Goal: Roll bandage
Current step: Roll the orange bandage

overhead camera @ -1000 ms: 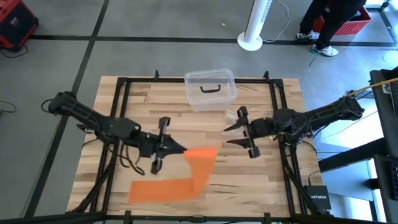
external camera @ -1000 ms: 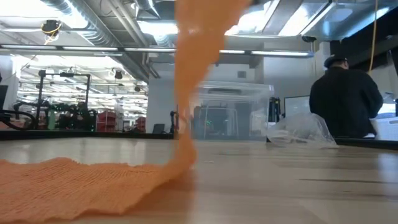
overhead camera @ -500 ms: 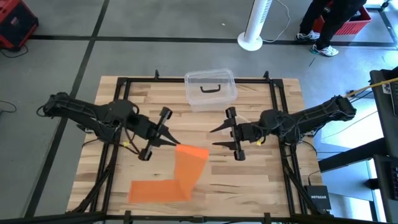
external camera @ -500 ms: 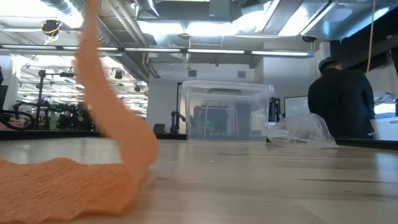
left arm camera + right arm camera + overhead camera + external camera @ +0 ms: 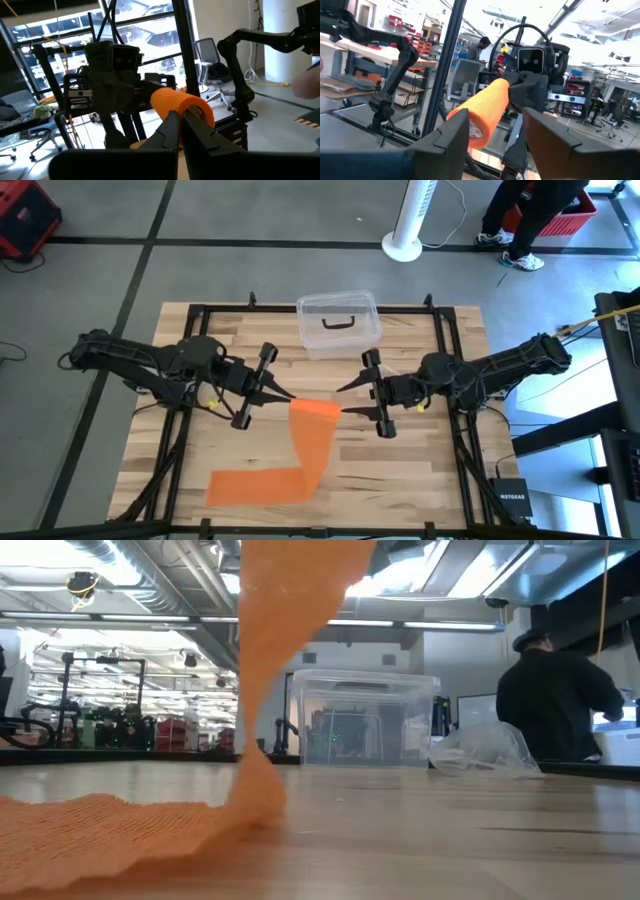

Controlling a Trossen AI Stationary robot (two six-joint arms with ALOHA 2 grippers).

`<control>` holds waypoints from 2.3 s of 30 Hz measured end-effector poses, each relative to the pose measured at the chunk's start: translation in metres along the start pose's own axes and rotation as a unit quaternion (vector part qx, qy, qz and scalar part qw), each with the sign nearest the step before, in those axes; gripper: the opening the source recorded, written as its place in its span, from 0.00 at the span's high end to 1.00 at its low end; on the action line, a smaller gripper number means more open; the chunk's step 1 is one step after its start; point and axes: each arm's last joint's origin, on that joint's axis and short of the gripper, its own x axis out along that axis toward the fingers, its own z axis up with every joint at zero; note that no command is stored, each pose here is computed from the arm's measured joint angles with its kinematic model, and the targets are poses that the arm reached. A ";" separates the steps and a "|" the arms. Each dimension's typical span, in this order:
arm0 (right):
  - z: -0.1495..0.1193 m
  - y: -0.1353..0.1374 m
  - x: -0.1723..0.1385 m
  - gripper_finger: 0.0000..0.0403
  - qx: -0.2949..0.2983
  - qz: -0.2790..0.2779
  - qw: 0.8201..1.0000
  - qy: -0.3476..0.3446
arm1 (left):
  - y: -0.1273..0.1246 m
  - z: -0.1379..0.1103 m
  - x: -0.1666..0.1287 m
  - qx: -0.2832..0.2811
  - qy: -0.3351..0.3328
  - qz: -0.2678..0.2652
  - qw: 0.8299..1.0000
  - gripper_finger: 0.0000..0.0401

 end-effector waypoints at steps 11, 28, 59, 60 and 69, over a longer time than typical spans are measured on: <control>-0.004 0.000 0.000 0.54 0.000 -0.015 1.000 0.025 | 0.000 0.002 0.000 0.016 -0.008 0.007 1.000 1.00; -0.022 0.001 0.012 0.65 -0.010 -0.078 0.995 0.063 | 0.002 -0.008 0.003 0.018 0.042 0.047 0.998 1.00; -0.061 0.013 -0.021 0.99 0.055 -0.051 0.971 0.228 | -0.014 -0.054 -0.004 0.003 0.301 0.189 0.935 0.73; -0.064 0.015 -0.022 0.99 0.070 -0.044 0.973 0.216 | -0.020 -0.056 0.001 0.012 0.302 0.181 0.936 0.75; -0.113 0.031 -0.049 0.99 0.131 -0.050 0.978 0.157 | -0.057 -0.089 0.015 0.055 0.275 0.158 0.947 0.84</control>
